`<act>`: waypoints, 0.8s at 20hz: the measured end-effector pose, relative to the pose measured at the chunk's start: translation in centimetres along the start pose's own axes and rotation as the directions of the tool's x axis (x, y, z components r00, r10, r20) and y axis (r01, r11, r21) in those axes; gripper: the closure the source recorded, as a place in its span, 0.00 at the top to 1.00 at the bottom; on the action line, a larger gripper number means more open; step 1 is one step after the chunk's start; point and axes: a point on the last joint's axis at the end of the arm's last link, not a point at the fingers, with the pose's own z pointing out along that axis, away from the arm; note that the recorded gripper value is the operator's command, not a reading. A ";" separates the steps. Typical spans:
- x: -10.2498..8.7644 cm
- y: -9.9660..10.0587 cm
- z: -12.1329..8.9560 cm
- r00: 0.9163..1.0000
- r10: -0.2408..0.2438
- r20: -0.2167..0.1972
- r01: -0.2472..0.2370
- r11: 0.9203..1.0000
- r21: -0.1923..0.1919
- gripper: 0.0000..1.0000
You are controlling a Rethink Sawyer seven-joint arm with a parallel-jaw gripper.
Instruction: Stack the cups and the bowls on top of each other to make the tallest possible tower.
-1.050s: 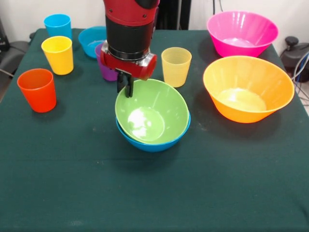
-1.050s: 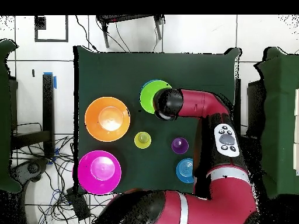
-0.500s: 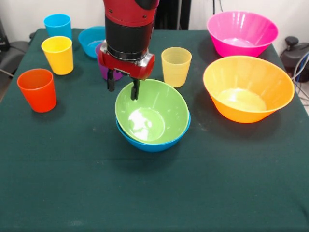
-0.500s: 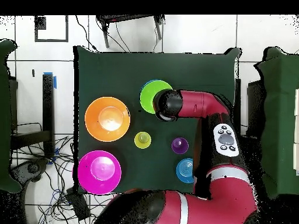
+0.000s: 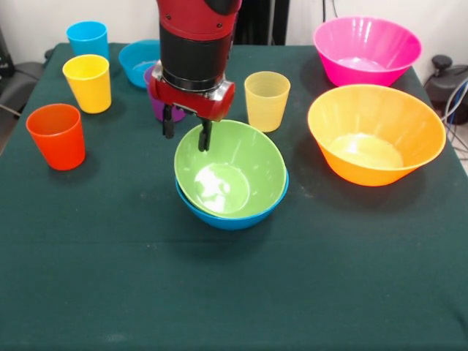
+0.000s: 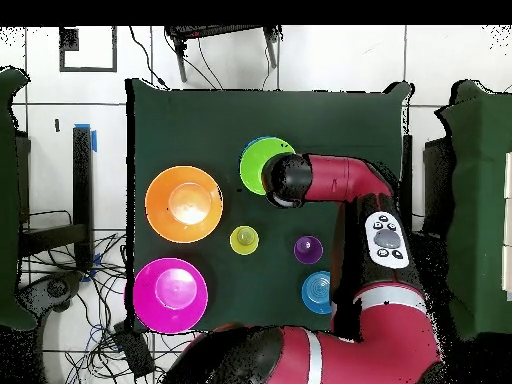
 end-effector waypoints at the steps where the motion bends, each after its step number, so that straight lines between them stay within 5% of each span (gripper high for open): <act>1: 0.0 0.0 0.0 1.000 0.000 0.000 0.000 1.000 0.001 1.00; 11: -0.7 2.8 -3.7 0.994 -0.032 -0.102 0.039 0.997 0.064 1.00; 16: -1.7 5.5 -6.3 0.994 -0.060 -0.093 0.068 0.995 0.079 1.00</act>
